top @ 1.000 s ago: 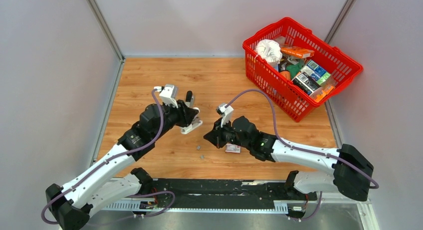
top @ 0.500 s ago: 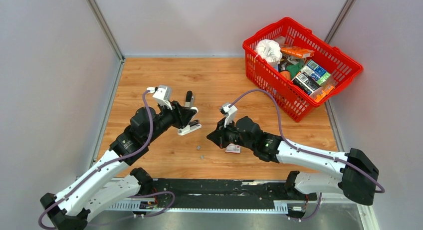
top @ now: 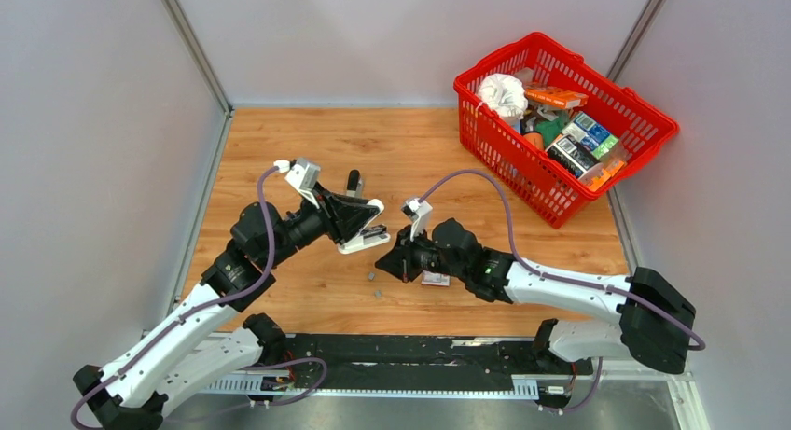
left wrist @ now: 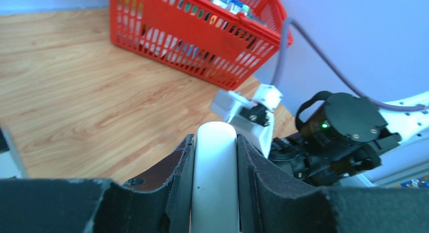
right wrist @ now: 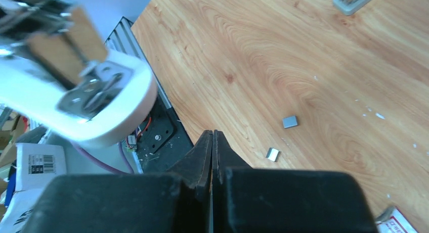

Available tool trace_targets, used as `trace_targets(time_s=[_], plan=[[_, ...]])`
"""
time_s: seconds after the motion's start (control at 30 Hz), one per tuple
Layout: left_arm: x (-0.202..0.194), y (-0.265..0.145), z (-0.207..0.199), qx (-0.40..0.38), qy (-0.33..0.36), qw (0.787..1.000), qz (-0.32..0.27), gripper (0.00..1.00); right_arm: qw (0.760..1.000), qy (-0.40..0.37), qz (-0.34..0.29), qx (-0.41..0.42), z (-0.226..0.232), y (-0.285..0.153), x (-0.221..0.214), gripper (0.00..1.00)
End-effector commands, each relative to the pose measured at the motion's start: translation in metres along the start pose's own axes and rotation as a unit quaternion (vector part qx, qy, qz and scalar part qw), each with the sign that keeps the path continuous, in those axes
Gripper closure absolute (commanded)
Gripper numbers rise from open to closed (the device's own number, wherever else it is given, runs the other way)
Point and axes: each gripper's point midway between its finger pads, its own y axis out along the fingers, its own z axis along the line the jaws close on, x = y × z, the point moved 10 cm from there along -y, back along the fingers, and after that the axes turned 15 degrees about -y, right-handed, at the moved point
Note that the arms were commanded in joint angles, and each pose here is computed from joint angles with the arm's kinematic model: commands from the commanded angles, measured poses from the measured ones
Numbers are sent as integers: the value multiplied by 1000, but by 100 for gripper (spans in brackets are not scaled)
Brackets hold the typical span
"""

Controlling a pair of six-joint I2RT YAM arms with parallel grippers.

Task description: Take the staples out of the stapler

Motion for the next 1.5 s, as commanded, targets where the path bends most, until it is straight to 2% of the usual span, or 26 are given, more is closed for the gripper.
trace_targets(time_s=[0.0, 0.47, 0.67, 1.07, 1.47], plan=[[16, -5, -24, -86, 14, 996, -26, 100, 998, 13, -42, 38, 12, 3, 14, 100], [1, -10, -23, -148, 22, 989, -1, 100, 993, -2, -103, 65, 31, -13, 65, 100], [-6, -10, -19, -163, 35, 986, 15, 100, 990, 14, -108, 93, 45, -21, 90, 100], [-26, -7, -12, -227, 62, 970, 64, 100, 989, 32, -130, 69, 55, -34, 132, 100], [-49, -1, -3, -239, 46, 965, 98, 100, 982, 26, -163, 95, 68, -42, 178, 100]])
